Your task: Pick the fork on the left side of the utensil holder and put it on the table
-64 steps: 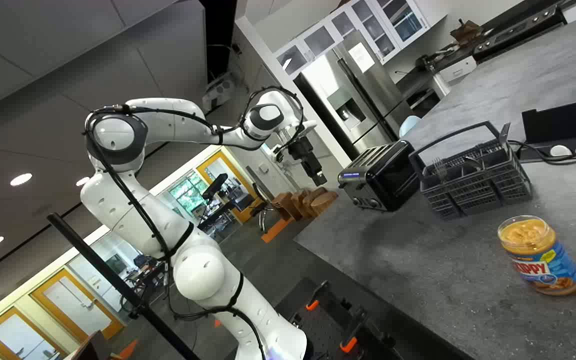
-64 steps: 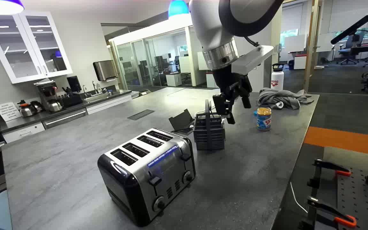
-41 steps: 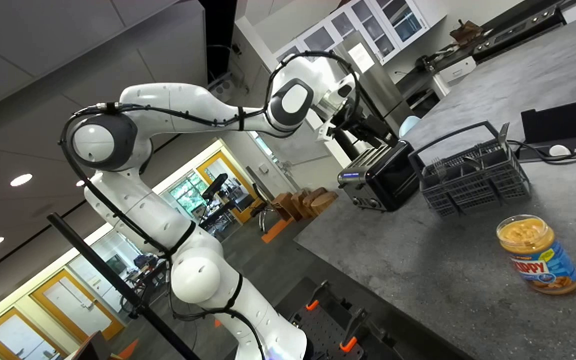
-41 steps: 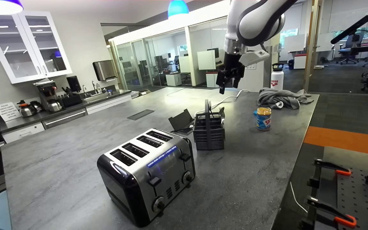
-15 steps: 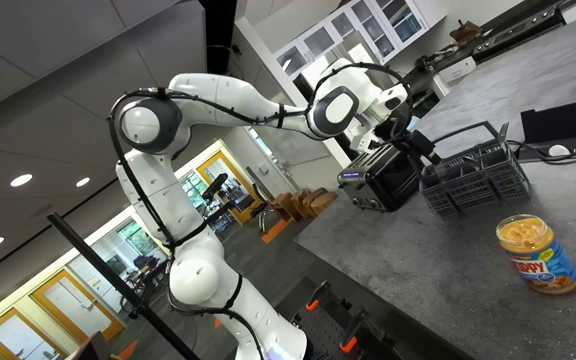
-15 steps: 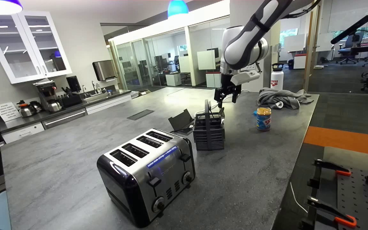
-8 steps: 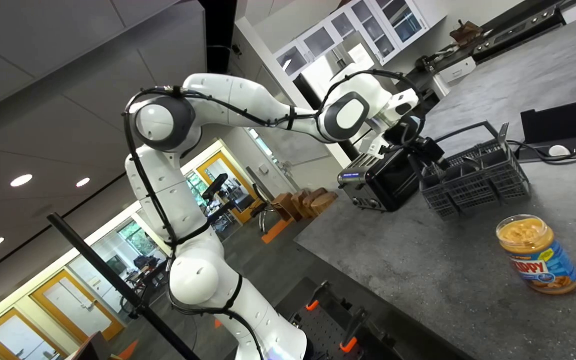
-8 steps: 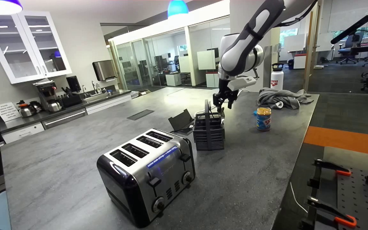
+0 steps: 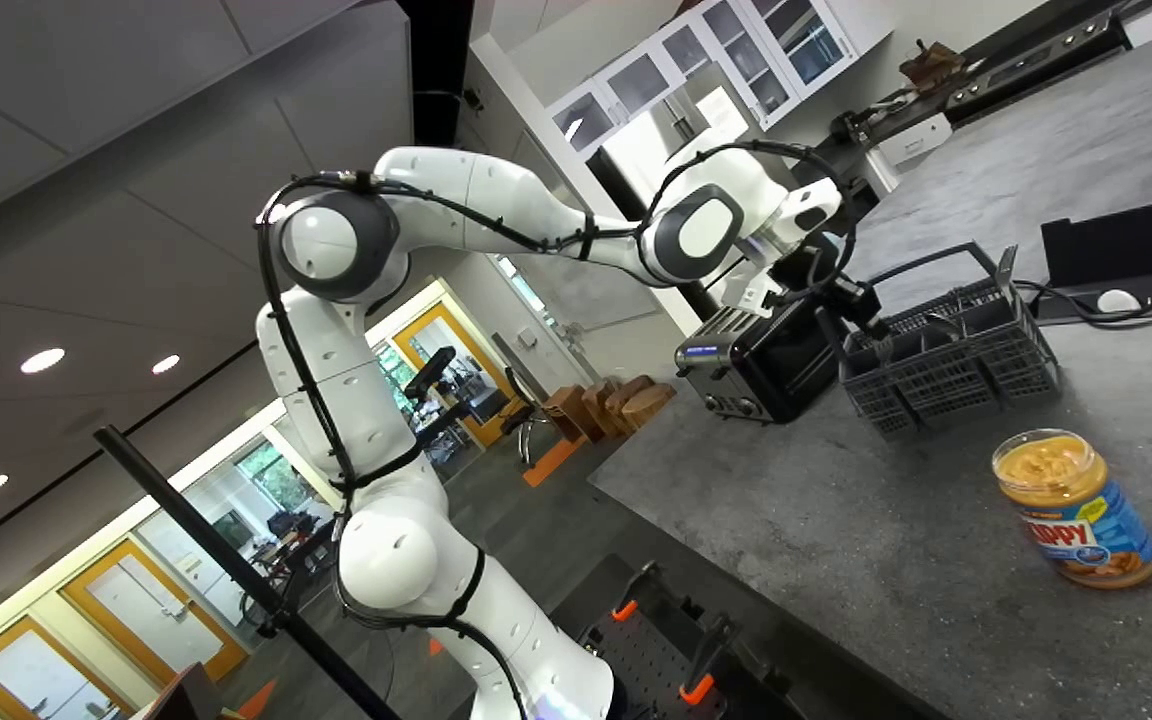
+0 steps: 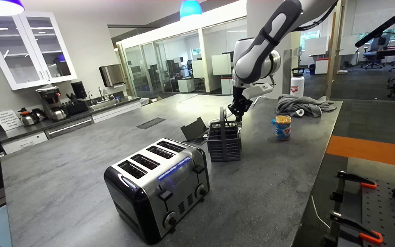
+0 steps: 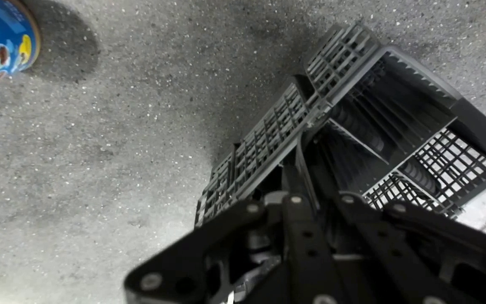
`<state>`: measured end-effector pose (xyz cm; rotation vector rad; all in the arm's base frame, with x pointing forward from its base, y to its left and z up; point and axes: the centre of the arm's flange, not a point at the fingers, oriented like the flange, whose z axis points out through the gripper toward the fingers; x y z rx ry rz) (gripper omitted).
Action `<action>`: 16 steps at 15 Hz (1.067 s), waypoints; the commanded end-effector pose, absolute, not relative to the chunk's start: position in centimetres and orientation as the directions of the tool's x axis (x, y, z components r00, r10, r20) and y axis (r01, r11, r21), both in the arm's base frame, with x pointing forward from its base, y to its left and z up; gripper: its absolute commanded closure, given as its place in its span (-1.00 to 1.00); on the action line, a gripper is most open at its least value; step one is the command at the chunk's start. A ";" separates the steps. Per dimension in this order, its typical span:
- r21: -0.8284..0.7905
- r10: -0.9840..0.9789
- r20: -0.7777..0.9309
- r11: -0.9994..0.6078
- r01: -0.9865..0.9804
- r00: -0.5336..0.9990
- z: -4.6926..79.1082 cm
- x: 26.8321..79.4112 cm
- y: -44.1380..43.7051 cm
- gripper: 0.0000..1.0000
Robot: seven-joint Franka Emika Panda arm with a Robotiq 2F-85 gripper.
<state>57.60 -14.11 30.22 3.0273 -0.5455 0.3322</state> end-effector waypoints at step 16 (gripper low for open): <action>0.227 -0.209 0.258 -0.936 -0.269 0.943 44.2 54.8 -9.9 0.99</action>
